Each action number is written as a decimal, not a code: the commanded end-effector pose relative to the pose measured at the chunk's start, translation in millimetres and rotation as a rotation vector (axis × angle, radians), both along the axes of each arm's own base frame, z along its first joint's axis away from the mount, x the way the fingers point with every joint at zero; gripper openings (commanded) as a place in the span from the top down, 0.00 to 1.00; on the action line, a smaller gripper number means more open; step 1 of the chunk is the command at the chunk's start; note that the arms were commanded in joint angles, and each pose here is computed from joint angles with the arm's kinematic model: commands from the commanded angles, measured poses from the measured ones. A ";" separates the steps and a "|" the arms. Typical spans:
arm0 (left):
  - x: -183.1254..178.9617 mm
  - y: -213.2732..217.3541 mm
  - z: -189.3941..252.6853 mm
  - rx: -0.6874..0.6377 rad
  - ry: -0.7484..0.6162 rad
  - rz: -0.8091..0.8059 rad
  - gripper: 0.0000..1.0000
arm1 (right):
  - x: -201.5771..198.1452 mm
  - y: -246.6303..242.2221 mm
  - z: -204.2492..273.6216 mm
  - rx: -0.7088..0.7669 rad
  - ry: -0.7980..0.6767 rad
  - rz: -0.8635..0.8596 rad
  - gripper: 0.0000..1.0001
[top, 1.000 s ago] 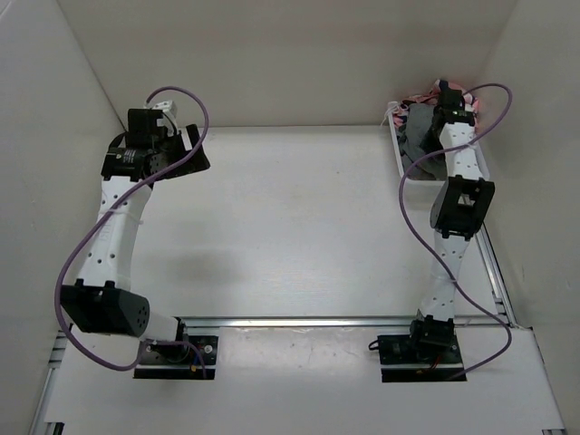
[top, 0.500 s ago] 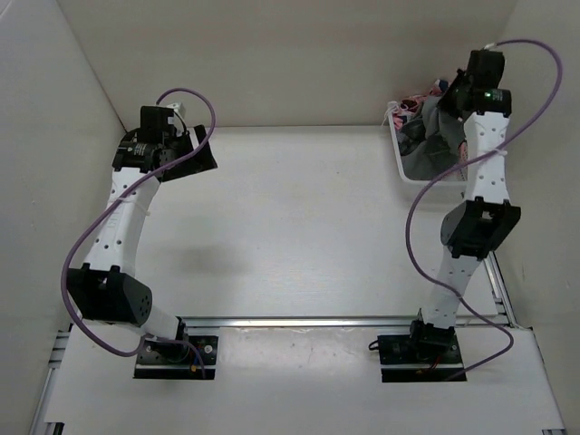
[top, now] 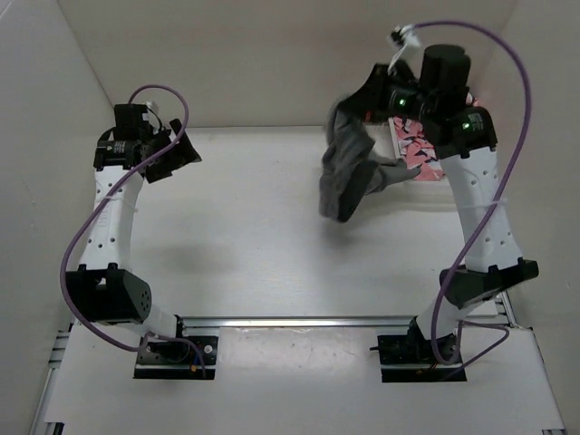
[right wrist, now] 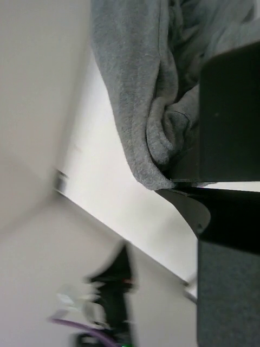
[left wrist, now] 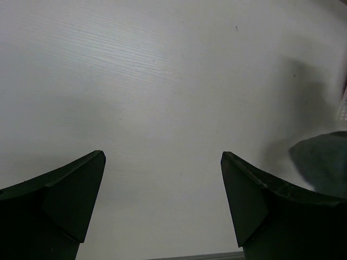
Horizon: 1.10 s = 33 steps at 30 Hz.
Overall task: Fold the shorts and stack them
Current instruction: Move the shorts to the center of the board, then flatten the shorts out
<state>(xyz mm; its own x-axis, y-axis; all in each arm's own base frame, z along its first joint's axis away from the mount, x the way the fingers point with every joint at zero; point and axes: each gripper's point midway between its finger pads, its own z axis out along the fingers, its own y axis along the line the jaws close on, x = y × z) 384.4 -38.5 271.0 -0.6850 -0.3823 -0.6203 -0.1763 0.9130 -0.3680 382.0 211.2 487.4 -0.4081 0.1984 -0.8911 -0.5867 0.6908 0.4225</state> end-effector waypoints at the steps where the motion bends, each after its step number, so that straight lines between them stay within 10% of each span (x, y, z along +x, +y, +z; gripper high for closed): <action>1: -5.7 8.1 56.2 -0.014 -0.141 0.000 0.00 | -36.6 24.0 -44.8 -0.041 0.083 0.168 1.00; 7: -13.6 -4.9 59.4 0.009 -0.149 -0.050 0.00 | 3.3 -44.1 -163.3 -0.119 0.320 -0.156 0.93; 8: -11.4 -15.7 48.3 0.006 -0.119 -0.080 0.00 | 24.6 -73.1 -193.1 -0.158 0.408 -0.263 0.38; 11: -6.6 -48.3 13.0 -0.009 -0.027 -0.170 0.00 | 48.5 -117.9 -238.2 -0.244 0.570 -0.452 0.01; 18: -20.3 -104.8 -94.1 0.024 0.221 -0.252 0.00 | -18.6 -79.6 -270.7 -0.339 0.604 -0.416 0.00; 24: -0.8 -148.3 -172.0 -0.029 0.389 -0.270 0.00 | -145.7 44.9 -333.9 -0.501 0.624 -0.024 0.00; 33: 47.6 -187.1 -224.0 -0.092 0.461 -0.277 0.07 | -186.6 129.7 -404.8 -0.698 0.580 0.209 0.00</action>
<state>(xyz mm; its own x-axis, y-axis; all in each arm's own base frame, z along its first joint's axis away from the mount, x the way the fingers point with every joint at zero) 410.4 -208.7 33.2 -0.9726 -0.1733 -0.1548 -0.1153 0.9384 -0.3257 180.3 320.4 85.5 -0.8203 -0.4334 -0.3732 -0.5327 0.8166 0.2225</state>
